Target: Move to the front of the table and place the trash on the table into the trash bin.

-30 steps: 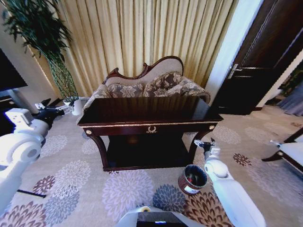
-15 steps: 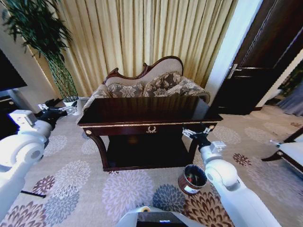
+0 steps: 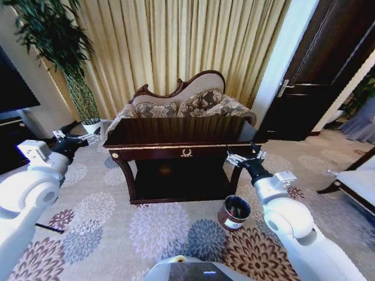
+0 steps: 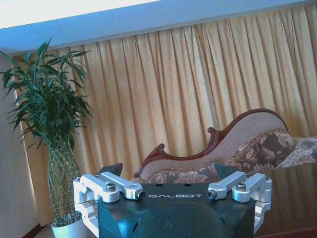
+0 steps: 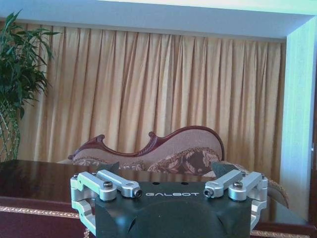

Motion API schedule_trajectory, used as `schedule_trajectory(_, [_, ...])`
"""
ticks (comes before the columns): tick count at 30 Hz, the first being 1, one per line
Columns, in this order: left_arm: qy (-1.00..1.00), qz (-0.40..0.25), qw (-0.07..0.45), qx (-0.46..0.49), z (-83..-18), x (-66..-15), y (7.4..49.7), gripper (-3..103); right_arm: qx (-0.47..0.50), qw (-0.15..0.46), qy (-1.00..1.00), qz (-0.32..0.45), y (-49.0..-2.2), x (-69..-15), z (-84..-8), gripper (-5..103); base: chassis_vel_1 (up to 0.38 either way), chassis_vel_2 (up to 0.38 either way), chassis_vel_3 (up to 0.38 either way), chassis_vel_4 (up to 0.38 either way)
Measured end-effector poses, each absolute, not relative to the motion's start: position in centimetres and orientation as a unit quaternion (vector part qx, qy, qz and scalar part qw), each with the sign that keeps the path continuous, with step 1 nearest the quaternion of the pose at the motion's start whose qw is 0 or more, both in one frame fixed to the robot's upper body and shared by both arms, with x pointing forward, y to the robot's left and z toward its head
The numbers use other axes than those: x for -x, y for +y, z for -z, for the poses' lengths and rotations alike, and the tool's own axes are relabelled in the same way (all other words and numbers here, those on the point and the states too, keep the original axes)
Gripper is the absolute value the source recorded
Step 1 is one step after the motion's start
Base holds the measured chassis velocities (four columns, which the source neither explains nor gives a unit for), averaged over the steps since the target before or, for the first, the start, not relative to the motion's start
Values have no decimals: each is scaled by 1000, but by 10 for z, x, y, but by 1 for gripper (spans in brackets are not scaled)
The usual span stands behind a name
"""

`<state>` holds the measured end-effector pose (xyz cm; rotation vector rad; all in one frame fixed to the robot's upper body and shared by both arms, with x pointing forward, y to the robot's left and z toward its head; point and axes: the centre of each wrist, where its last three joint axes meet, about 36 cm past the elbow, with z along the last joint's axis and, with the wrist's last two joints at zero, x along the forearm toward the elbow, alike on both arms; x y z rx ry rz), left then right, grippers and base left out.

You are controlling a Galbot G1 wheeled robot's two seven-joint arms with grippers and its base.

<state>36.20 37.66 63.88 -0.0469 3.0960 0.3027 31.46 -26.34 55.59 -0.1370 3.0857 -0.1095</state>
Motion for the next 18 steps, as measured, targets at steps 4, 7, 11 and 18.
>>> schedule_trajectory(4, [995, -102, 18, 17, -642, -360, 379, 100, 44, 23, 998, 36, -263, -314, -555, 100, 75, -103, -93, 93])
schedule_trajectory(7, [994, -102, 20, 17, -643, -359, 379, 100, 44, 23, 998, 36, -263, -313, -554, 100, 117, -130, -106, 144])
schedule_trajectory(11, [994, -102, 21, 16, -643, -356, 378, 100, 44, 23, 998, 36, -263, -312, -553, 100, 171, -170, -137, 191])
schedule_trajectory(18, [994, -101, 24, 15, -644, -354, 377, 100, 44, 25, 998, 36, -263, -311, -553, 100, 181, -175, -188, 161])
